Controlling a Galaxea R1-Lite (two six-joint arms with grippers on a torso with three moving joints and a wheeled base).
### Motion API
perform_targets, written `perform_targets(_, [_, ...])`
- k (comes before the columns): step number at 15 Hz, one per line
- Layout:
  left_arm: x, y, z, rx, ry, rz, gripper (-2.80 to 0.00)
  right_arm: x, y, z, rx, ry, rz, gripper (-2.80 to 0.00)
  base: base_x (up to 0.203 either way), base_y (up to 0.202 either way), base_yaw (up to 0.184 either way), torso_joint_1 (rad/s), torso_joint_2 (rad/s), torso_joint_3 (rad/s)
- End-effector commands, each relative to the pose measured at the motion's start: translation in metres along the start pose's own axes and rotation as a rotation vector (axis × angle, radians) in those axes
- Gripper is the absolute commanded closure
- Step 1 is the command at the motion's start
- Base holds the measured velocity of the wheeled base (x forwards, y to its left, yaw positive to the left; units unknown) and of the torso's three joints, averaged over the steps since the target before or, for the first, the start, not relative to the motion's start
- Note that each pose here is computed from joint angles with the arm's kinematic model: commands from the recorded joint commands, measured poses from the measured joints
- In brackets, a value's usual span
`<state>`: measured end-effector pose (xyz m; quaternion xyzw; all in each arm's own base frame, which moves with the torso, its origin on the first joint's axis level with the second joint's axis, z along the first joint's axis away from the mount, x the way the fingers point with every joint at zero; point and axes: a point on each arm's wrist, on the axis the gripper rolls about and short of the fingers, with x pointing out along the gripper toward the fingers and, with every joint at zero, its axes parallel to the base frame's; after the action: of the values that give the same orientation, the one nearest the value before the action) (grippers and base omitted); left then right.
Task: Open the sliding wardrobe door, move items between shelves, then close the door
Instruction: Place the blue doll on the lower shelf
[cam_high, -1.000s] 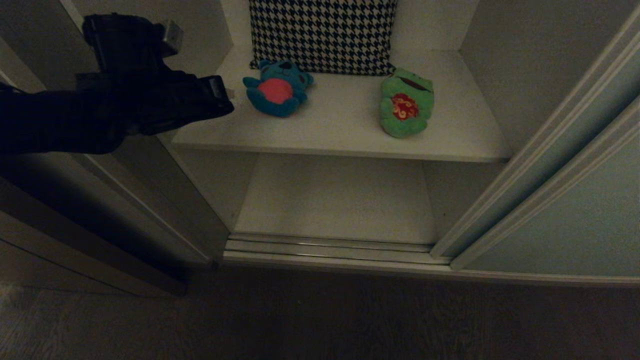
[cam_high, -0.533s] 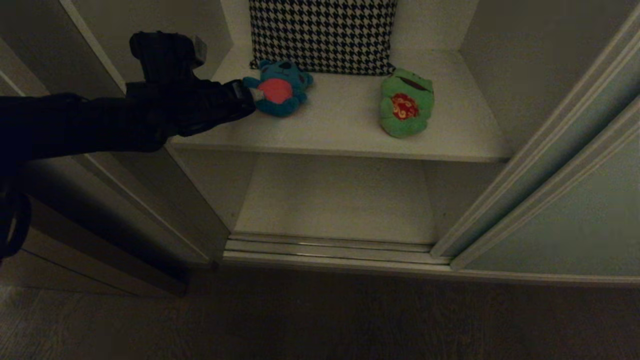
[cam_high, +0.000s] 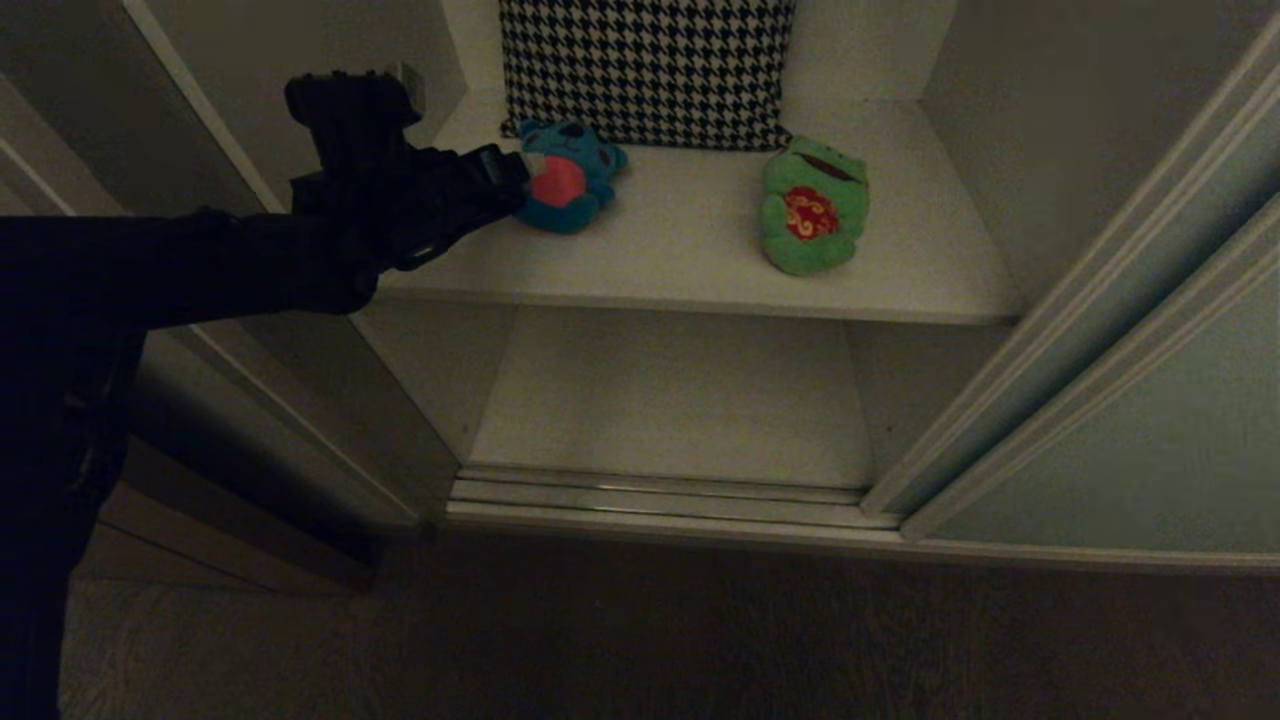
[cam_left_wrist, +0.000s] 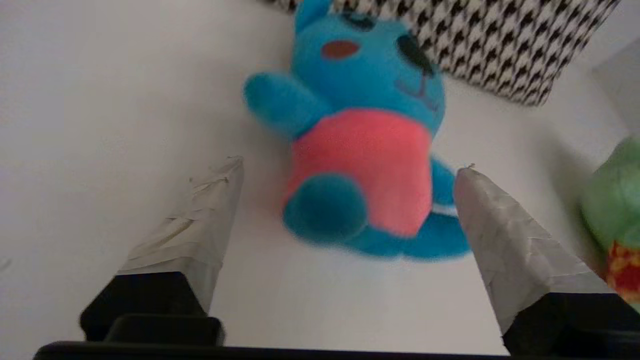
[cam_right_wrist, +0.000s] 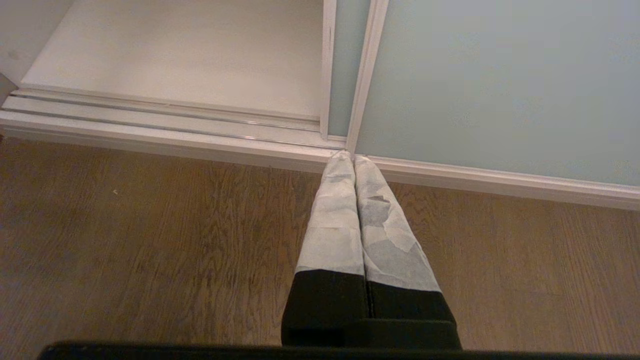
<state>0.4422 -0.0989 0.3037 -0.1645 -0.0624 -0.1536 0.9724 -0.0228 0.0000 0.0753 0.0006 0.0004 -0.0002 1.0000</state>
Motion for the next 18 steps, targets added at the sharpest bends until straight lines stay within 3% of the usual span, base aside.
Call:
perform_targets(1, [0.007, 0.001, -0.01, 0.006, -0.029, 0.0, -2.8, 0.0, 0.0, 0.0, 0.0, 0.002, 0.0, 0.0, 0.0, 0.0, 0.0, 0.0, 0.0, 0.0])
perform_targets(6, [0.018, 0.006, -0.032, 0.013, -0.021, 0.0, -2.8, 0.0, 0.0, 0.0, 0.0, 0.002, 0.0, 0.0, 0.0, 0.0, 0.0, 0.0, 0.0, 0.0])
perform_targets(9, [0.022, 0.006, -0.035, 0.036, -0.092, -0.025, -2.8, 0.0, 0.0, 0.0, 0.0, 0.002, 0.0, 0.0, 0.0, 0.0, 0.0, 0.0, 0.0, 0.0])
perform_targets(18, [0.026, -0.013, -0.051, 0.031, -0.071, -0.073, -2.8, 0.0, 0.0, 0.0, 0.0, 0.002, 0.0, 0.0, 0.0, 0.0, 0.0, 0.0, 0.0, 0.0])
